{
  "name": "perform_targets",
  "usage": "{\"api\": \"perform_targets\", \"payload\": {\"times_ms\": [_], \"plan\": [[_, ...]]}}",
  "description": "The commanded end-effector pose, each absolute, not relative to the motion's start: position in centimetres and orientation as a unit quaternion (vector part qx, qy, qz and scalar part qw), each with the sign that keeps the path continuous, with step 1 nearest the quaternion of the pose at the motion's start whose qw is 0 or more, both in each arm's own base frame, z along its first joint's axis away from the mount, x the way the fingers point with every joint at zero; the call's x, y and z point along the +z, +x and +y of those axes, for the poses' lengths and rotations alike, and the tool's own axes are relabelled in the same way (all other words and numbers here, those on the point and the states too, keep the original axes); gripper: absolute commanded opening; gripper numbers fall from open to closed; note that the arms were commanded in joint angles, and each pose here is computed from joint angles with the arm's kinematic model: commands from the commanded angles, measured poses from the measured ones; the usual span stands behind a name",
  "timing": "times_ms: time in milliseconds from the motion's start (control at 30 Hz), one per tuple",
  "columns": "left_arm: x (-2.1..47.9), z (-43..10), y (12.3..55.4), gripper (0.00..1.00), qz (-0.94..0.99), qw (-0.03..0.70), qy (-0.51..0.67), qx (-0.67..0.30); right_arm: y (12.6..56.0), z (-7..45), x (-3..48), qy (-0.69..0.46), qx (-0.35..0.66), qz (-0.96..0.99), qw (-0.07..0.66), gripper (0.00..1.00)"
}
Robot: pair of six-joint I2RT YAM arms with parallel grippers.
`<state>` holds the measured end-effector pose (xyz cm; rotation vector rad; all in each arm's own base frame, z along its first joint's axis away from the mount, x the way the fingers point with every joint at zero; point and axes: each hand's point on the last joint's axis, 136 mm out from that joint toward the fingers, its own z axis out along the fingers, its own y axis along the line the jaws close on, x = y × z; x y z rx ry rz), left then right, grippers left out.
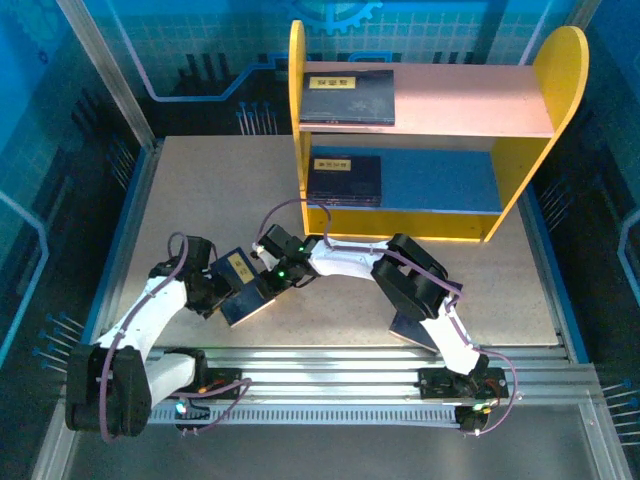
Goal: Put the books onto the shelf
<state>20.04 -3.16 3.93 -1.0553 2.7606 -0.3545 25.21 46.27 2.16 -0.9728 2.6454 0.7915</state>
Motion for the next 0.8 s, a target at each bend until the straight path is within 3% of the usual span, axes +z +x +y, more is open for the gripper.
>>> {"api": "perform_targets", "payload": {"times_ms": [0, 467, 767], "plan": [[3.5, -2.1, 19.5, 0.57, 0.922, 0.078, -0.370, -0.086, 24.0, 43.8, -0.1, -0.331, 0.235, 0.911, 0.066, 0.26], [1.0, -3.0, 20.3, 0.59, 0.925, 0.054, -0.362, -0.101, 23.7, 42.9, -0.1, -0.330, 0.234, 0.912, 0.065, 0.26], [3.3, -7.2, 24.4, 0.57, 0.918, 0.079, -0.307, -0.239, 23.6, 42.6, -0.2, -0.331, 0.231, 0.913, 0.064, 0.26]]}}
